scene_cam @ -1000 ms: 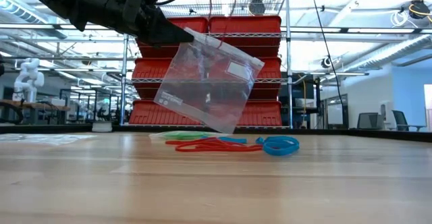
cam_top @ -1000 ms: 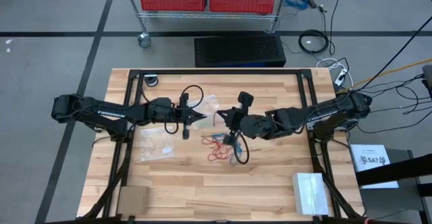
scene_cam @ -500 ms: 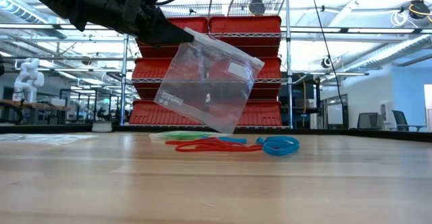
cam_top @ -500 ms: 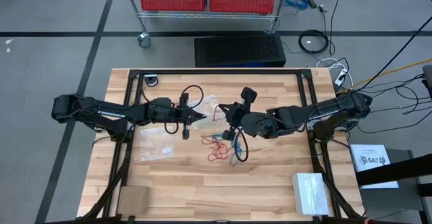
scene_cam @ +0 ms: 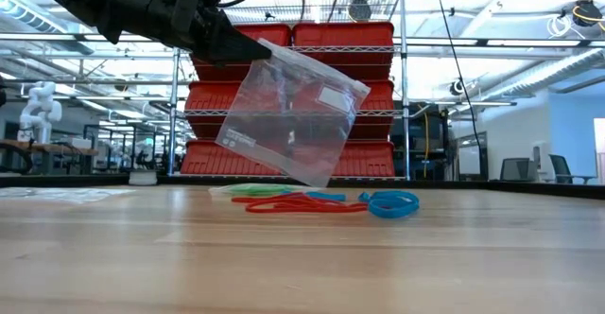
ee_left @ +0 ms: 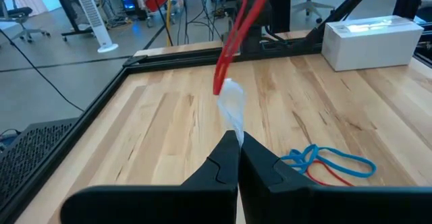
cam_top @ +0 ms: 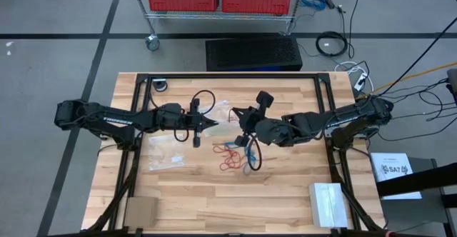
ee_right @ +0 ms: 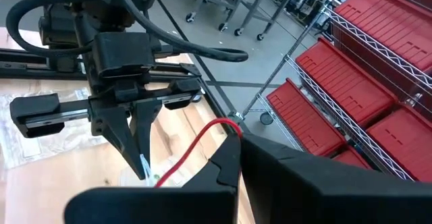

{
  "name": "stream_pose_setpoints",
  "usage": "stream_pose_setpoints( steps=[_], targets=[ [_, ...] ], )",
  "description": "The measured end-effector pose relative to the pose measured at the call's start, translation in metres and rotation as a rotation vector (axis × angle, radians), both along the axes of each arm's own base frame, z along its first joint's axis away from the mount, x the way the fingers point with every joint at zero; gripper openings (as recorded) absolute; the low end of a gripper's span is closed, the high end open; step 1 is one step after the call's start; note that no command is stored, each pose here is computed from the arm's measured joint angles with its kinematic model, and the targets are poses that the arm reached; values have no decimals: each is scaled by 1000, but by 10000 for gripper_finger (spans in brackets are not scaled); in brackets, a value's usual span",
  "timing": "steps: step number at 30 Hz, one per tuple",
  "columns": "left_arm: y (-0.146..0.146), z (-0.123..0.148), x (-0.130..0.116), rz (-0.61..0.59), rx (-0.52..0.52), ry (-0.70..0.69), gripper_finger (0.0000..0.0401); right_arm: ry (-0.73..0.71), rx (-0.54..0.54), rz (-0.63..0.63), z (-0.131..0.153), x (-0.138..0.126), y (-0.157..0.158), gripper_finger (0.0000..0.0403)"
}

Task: Sort rubber bands
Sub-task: Put the red rubber band into the bottom right transparent zip bag

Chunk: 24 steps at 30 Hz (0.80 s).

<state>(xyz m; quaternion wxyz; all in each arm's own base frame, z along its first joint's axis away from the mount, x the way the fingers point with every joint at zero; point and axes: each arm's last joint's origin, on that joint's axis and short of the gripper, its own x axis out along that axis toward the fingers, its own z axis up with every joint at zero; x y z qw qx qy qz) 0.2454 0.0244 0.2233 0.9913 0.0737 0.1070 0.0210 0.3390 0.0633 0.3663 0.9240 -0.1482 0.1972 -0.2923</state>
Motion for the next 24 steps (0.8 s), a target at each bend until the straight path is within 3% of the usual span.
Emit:
stream_pose_setpoints(
  steps=[24],
  targets=[
    [0, 0, 0, 0, 0, 0, 2, 95, 74, -43, -16, -7, -2, 0]
  ],
)
